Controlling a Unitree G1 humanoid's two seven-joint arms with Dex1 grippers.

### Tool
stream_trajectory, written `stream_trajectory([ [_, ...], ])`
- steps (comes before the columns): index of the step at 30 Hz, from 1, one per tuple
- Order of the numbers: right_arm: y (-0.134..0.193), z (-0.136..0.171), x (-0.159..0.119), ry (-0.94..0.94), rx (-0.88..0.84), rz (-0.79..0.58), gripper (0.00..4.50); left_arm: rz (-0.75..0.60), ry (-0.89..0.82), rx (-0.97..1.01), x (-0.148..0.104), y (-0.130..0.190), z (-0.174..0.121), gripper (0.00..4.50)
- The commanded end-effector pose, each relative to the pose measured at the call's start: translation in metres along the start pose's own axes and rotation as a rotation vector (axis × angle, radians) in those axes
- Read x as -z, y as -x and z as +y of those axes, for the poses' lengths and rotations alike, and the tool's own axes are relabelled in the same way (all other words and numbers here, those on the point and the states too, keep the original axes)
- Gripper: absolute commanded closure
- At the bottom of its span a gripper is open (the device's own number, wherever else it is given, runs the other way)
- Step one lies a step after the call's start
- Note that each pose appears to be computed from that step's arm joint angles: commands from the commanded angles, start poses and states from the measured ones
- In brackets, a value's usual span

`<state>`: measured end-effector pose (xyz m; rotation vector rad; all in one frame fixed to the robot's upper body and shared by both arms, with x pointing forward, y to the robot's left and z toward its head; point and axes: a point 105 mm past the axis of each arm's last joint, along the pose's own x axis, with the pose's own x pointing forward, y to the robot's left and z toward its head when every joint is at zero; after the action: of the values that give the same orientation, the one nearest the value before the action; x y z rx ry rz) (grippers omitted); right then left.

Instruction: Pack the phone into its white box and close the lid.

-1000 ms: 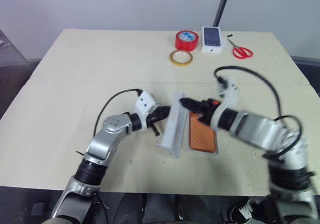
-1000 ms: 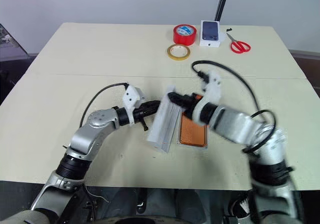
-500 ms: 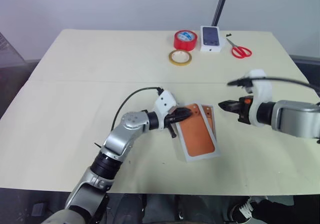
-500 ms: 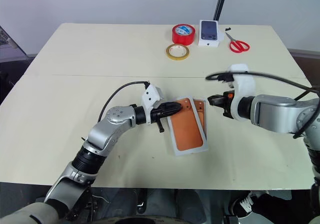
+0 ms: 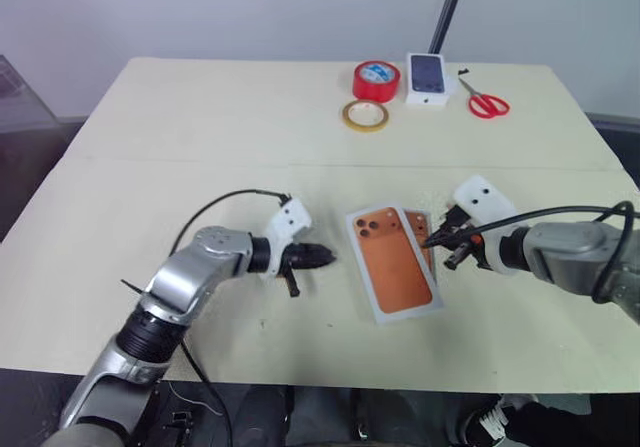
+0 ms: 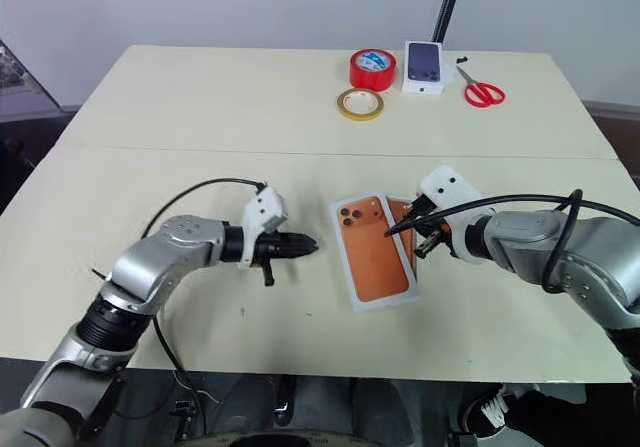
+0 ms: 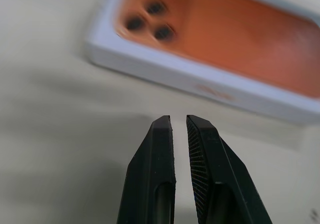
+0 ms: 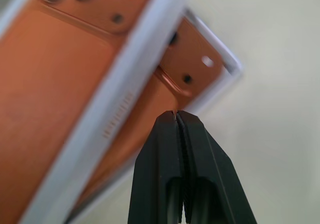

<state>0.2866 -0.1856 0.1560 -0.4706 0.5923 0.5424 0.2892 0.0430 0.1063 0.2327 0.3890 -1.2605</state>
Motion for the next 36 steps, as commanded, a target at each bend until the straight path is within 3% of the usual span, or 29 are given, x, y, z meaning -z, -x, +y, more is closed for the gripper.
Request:
stream_trajectory([
  [1, 0.001, 0.003, -0.006, 0.043, -0.008, -0.023, 4.43, 0.025, -0.075, 0.036, -0.004, -0.009, -0.008, 3.97],
  [7, 0.002, 0.012, -0.006, 0.062, -0.043, -0.021, 4.43, -0.032, -0.094, 0.002, -0.018, -0.032, -0.002, 3.97],
  [17, 0.0, 0.019, 0.0, 0.061, -0.053, -0.005, 4.43, -0.213, 0.025, 0.005, -0.05, -0.035, 0.002, 3.97],
  [36, 0.008, 0.002, 0.004, 0.041, 0.023, 0.011, 4.43, -0.179, -0.018, 0.037, -0.052, -0.057, -0.003, 3.97],
])
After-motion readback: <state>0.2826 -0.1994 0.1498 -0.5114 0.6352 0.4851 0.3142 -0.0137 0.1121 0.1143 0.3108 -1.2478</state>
